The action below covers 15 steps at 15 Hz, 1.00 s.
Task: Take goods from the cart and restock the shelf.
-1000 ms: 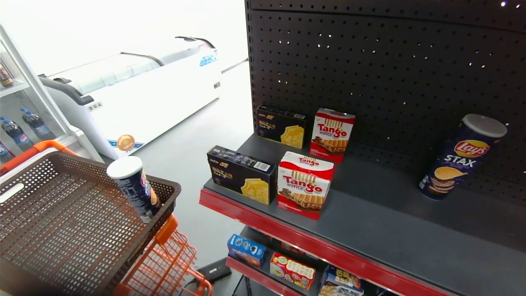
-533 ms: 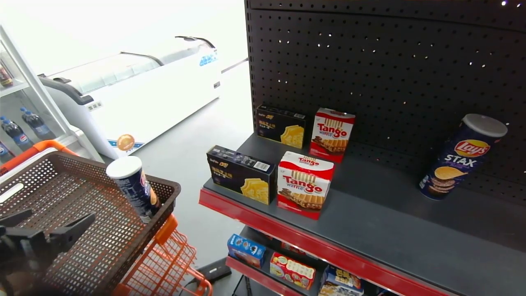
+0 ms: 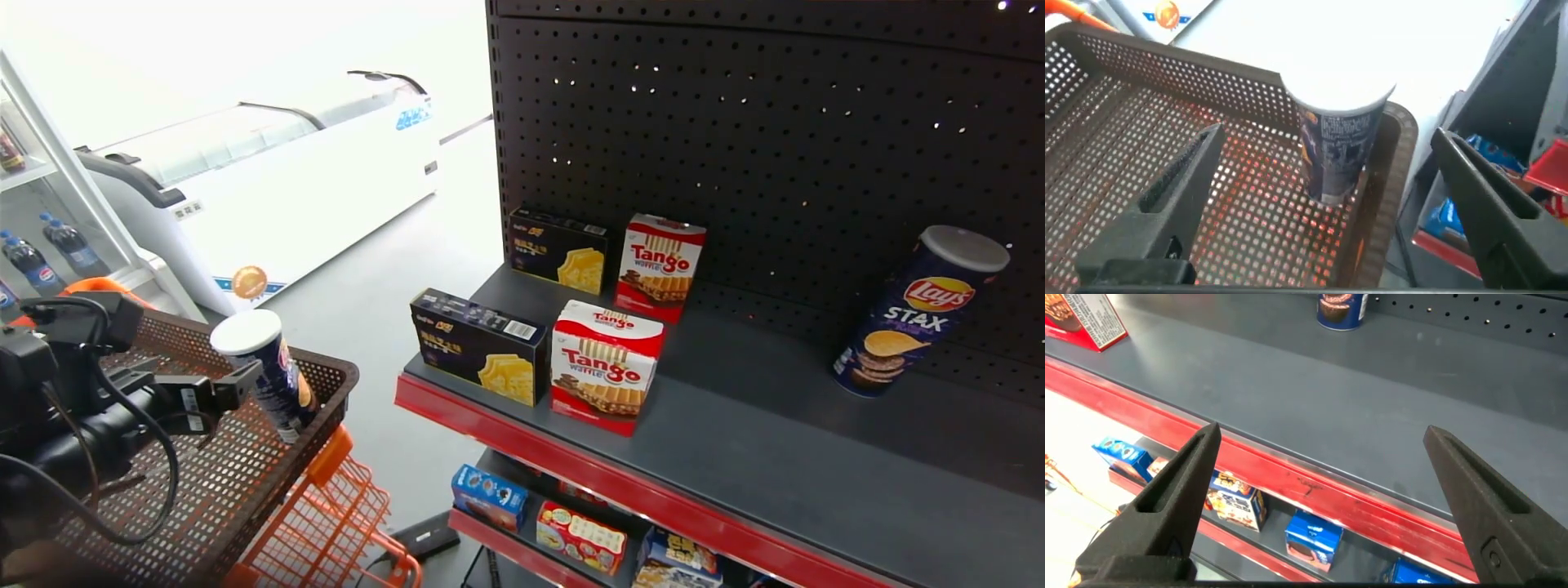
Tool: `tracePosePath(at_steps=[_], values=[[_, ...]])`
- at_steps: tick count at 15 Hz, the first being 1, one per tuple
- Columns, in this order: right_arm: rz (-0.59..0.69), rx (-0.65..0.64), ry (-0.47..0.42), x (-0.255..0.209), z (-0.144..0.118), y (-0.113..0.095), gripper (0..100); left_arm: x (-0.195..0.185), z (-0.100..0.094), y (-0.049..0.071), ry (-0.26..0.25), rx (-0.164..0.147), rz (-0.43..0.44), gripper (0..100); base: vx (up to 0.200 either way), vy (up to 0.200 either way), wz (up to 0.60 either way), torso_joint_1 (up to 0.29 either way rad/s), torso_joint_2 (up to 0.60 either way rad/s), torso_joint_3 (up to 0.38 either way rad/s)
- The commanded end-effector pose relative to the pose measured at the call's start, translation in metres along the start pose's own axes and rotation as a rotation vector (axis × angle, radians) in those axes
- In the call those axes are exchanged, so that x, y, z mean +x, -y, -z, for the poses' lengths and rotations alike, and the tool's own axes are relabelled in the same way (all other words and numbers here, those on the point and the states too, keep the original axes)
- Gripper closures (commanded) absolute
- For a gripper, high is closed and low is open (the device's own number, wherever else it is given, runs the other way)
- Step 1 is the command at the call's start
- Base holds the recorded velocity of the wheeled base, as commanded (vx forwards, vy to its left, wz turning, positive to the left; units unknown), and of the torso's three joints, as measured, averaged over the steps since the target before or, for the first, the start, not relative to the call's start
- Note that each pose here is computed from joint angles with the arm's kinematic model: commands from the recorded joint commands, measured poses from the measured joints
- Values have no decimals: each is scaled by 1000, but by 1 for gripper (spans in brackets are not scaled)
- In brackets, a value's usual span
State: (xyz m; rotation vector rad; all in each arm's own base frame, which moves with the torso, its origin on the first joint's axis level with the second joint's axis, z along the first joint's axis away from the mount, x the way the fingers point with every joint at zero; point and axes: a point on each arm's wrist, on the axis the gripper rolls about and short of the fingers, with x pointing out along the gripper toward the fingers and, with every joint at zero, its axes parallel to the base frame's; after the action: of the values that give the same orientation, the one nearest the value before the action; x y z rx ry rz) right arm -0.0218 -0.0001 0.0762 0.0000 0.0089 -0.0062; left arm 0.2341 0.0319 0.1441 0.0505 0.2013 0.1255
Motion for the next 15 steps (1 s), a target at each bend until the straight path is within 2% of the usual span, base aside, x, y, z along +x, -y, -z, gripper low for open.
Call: tracePosePath(at_steps=[1,2,4,10,15], values=[[0,0,1,0,0,0,0,30,29,4,-61,28,10,0,0,0,0,0,0,0],[0,0,1,0,0,0,0,37,31,4,-43,34,8,0,0,0,0,0,0,0],[0,0,1,0,0,0,0,50,41,3,-37,34,-1,0,0,0,0,0,0,0],[0,0,1,0,0,0,0,92,58,-11,11,24,-50,0,0,0,0,0,0,0],[0,0,1,0,0,0,0,111,71,-10,-9,17,-47,0,0,0,0,0,0,0]])
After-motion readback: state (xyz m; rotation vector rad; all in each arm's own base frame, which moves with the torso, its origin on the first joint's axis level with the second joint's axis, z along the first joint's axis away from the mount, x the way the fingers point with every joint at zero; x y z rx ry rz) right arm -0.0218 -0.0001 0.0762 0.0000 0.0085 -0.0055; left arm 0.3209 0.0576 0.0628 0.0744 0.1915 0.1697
